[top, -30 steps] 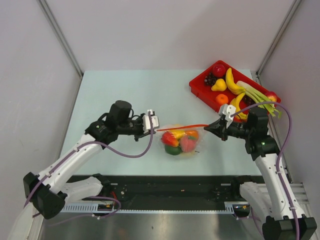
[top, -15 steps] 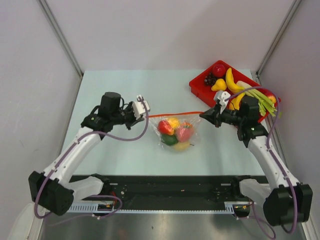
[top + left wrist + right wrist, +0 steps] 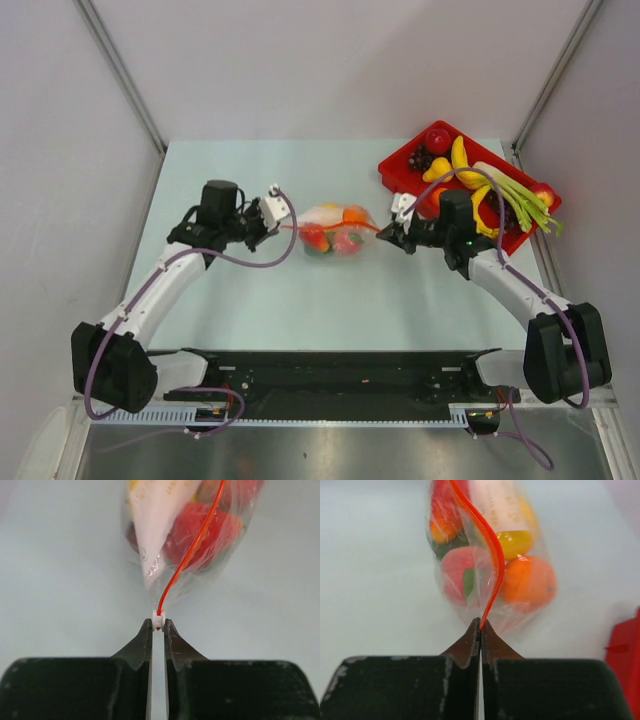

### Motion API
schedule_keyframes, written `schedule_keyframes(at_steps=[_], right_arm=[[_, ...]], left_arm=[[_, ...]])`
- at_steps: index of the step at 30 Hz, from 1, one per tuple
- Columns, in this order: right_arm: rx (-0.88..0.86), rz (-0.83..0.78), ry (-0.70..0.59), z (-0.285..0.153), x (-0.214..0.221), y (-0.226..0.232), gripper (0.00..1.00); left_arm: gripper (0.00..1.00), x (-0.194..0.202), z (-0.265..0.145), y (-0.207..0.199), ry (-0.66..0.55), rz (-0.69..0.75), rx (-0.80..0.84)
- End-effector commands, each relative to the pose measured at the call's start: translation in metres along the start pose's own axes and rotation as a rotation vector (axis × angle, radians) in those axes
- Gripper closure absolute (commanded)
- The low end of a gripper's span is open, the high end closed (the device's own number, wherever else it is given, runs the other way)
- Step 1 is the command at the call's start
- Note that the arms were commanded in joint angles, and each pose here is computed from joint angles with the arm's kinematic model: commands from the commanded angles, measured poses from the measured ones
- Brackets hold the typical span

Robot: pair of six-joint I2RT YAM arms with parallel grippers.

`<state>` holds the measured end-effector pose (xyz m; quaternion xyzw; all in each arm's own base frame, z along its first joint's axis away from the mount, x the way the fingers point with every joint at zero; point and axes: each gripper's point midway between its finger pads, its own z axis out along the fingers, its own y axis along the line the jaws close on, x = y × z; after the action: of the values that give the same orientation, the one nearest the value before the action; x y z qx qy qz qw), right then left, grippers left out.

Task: Place the food in the zip-top bag and seal the zipper
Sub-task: Place the zipper food storage bag at the center of the board.

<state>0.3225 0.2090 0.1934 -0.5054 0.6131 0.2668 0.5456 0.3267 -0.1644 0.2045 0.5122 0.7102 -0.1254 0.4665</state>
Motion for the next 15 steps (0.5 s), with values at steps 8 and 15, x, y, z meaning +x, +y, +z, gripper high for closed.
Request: schedule_keyframes(at_steps=[8, 15], right_arm=[[-0.403, -0.103, 0.258, -0.017, 0.08, 0.127, 1.0], [-0.459, -0.134, 0.301, -0.041, 0.083, 0.159, 0.48]], left_arm=[[1.0, 0.068, -0.015, -0.13, 0.073, 0.104, 0.269], [0.82, 0.082, -0.021, -0.154, 0.095, 0.101, 0.259]])
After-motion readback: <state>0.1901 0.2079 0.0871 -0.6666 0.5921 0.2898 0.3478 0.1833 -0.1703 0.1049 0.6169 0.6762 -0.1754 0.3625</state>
